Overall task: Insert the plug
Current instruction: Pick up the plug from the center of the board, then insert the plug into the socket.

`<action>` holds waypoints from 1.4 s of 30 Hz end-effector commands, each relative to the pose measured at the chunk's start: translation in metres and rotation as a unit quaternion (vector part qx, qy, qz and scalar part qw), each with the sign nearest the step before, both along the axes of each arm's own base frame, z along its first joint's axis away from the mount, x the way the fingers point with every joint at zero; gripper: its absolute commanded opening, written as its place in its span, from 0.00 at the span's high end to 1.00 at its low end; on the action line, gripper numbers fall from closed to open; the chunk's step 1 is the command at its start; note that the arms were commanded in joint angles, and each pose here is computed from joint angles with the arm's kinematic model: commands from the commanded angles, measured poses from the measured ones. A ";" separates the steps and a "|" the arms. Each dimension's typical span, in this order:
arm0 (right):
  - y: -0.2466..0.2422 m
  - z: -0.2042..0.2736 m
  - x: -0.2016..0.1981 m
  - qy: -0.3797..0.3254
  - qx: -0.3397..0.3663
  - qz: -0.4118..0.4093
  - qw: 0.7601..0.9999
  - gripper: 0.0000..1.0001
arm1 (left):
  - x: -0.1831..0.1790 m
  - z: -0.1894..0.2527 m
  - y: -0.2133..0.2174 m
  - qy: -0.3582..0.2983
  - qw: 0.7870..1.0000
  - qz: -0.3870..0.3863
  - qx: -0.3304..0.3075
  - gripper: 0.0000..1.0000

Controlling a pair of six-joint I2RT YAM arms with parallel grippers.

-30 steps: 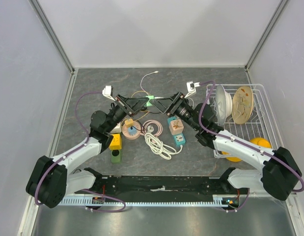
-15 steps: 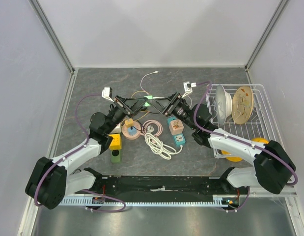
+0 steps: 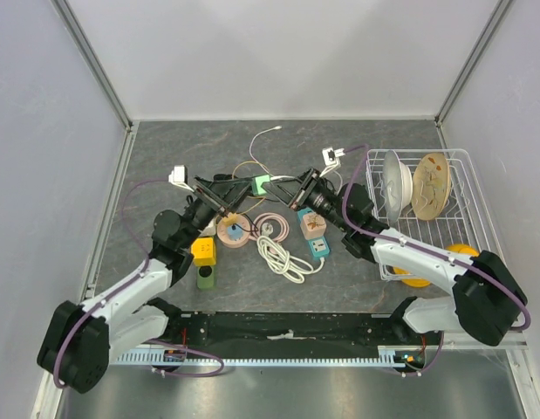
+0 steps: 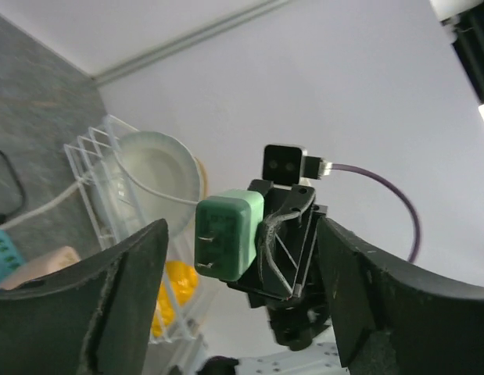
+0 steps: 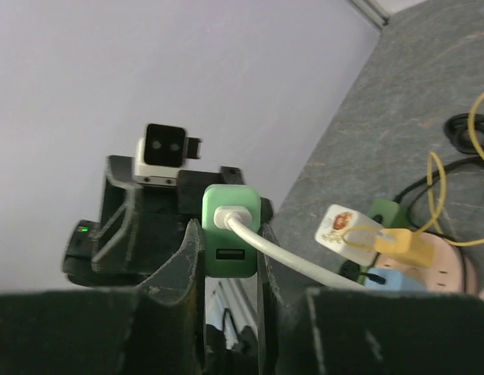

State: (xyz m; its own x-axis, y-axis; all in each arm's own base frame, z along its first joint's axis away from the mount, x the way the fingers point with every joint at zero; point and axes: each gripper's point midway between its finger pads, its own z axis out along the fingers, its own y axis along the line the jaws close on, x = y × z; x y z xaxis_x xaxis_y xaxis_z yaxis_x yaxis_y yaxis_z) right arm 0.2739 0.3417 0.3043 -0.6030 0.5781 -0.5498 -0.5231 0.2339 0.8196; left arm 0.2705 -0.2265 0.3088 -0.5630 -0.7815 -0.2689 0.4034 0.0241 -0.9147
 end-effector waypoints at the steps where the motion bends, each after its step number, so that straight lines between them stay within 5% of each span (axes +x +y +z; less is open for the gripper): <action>1: -0.009 0.005 0.010 -0.050 -0.073 -0.026 0.996 1.00 | 0.008 -0.009 0.028 -0.035 0.990 0.091 0.099 0.15; 5: -0.005 -0.016 0.028 -0.063 -0.175 -0.039 0.982 1.00 | 0.014 -0.022 0.059 -0.040 0.952 0.177 0.247 0.11; 6: -0.001 -0.034 0.034 -0.052 -0.207 -0.035 0.976 1.00 | 0.019 -0.043 0.074 -0.025 0.927 0.205 0.313 0.11; 12: 0.021 -0.098 0.049 -0.046 -0.353 0.001 0.934 1.00 | 0.015 -0.074 0.113 0.017 0.851 0.236 0.469 0.12; 16: 0.043 -0.131 0.043 -0.053 -0.420 0.023 0.906 1.00 | 0.007 -0.105 0.126 0.067 0.819 0.221 0.525 0.12; 29: 0.073 -0.195 0.033 -0.081 -0.520 0.013 0.850 1.00 | 0.000 -0.143 0.132 0.118 0.781 0.178 0.586 0.09; 42: 0.079 -0.191 0.041 -0.102 -0.515 -0.048 0.850 1.00 | 0.008 -0.157 0.133 0.143 0.761 0.168 0.610 0.09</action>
